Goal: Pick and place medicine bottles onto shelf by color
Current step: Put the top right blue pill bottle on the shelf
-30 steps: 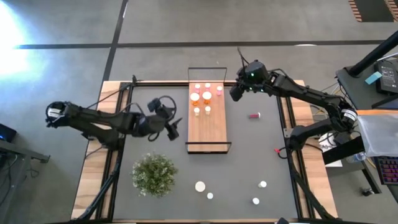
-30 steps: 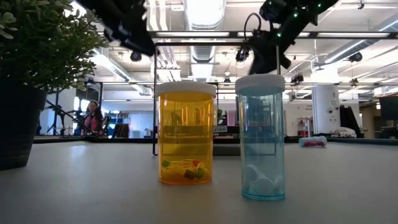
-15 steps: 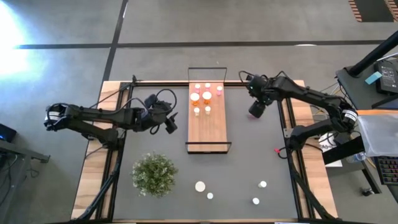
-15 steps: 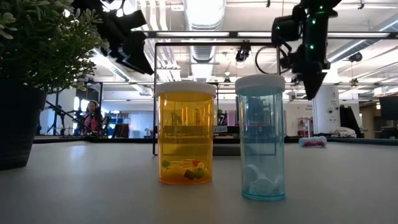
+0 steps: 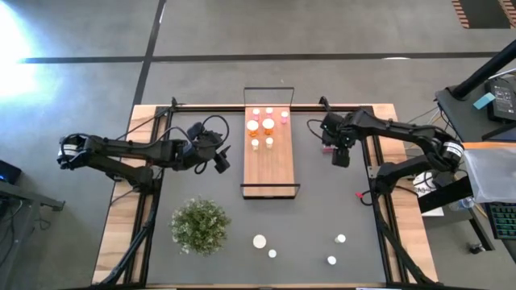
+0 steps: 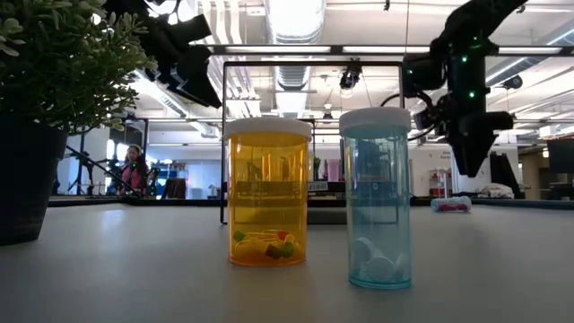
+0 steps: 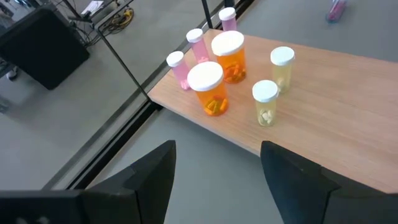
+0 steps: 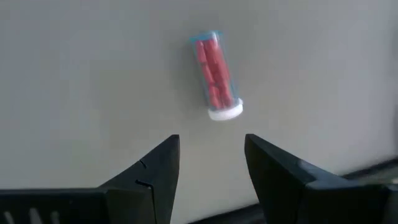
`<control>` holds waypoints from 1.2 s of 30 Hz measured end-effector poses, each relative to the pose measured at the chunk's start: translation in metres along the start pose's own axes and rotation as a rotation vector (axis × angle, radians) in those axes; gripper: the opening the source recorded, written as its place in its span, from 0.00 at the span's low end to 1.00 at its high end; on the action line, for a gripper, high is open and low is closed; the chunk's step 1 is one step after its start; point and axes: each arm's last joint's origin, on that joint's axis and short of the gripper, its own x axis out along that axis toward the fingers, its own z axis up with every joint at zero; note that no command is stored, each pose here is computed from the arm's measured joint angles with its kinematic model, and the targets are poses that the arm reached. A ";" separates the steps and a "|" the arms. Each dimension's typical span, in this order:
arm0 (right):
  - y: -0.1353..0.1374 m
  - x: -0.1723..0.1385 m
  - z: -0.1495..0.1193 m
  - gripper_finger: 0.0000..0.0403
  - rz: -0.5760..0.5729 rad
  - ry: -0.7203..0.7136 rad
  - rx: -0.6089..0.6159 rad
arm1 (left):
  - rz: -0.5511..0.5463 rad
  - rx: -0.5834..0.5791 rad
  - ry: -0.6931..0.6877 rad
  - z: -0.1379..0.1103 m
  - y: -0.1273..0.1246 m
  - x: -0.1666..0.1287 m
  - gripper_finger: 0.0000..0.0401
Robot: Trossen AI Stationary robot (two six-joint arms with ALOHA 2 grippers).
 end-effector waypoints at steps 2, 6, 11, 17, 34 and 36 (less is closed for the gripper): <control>0.001 0.005 -0.001 0.42 -0.005 -0.009 -0.012 | 0.000 0.001 0.001 0.000 0.000 0.000 0.55; 0.001 0.013 0.000 0.42 -0.019 -0.039 -0.057 | 0.000 0.001 0.001 0.000 0.000 0.000 0.55; 0.000 0.019 0.006 0.42 -0.063 -0.122 -0.131 | 0.001 0.003 0.003 -0.001 0.000 0.001 0.55; -0.001 0.019 0.007 0.42 -0.067 -0.129 -0.167 | 0.007 0.025 0.032 -0.007 0.000 0.001 0.55; -0.001 0.022 0.007 0.42 -0.013 -0.126 0.845 | 0.007 0.037 0.036 -0.007 0.000 0.002 0.55; -0.002 0.022 0.008 0.42 -0.027 -0.133 0.638 | 0.009 0.045 0.045 -0.008 0.000 0.002 0.55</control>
